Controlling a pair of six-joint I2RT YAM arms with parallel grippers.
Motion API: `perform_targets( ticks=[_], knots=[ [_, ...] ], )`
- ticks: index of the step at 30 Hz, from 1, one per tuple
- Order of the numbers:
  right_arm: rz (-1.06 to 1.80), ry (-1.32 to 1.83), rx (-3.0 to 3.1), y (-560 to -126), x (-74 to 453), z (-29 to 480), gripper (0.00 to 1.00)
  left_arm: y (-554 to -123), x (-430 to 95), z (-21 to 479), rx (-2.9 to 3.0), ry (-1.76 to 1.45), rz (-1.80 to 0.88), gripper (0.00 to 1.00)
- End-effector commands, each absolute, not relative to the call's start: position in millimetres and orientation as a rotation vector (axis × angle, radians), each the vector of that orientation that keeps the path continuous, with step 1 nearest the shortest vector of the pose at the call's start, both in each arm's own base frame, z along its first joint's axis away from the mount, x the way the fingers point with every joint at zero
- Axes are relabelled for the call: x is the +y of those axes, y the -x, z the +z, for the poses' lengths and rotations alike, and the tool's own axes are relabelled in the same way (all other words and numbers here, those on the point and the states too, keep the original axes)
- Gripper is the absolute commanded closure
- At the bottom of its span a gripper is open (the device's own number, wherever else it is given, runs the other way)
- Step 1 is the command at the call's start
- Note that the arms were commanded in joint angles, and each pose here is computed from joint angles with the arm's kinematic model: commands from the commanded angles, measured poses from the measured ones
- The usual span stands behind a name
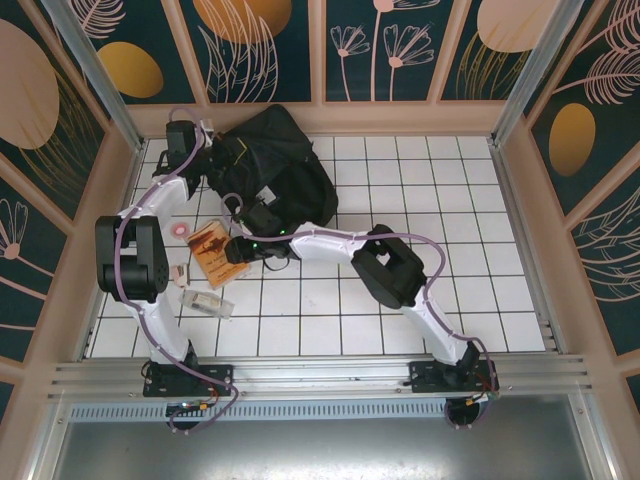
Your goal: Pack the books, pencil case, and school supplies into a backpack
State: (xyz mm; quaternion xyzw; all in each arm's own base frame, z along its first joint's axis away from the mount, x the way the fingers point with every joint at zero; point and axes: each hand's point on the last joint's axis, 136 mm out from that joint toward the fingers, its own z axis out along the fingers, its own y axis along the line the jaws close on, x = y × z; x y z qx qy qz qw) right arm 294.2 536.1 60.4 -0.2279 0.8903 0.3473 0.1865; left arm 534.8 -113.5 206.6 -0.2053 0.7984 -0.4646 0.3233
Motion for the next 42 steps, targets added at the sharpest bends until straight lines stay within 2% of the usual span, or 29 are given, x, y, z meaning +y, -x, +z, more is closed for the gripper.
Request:
perform_targets(
  ticks=[1, 8, 17, 30, 42],
  knots=[
    [0.982, 0.614, 2.466, -301, 531, 81, 0.55, -538, -109, 212, 2.059, 0.527, -1.237, 1.00],
    [0.995, 0.616, 2.446, -299, 529, 88, 0.55, -538, -109, 211, 2.063, 0.526, -1.236, 1.00],
    [1.008, 0.624, 2.522, -293, 534, 62, 0.55, -538, -110, 211, 2.066, 0.519, -1.240, 1.00],
    [1.111, 0.662, 2.502, -285, 550, 81, 0.56, -538, -111, 211, 2.069, 0.521, -1.251, 1.00],
    [0.917, 0.608, 2.567, -300, 534, 53, 0.56, -537, -110, 210, 2.071, 0.520, -1.246, 1.00]
  ],
)
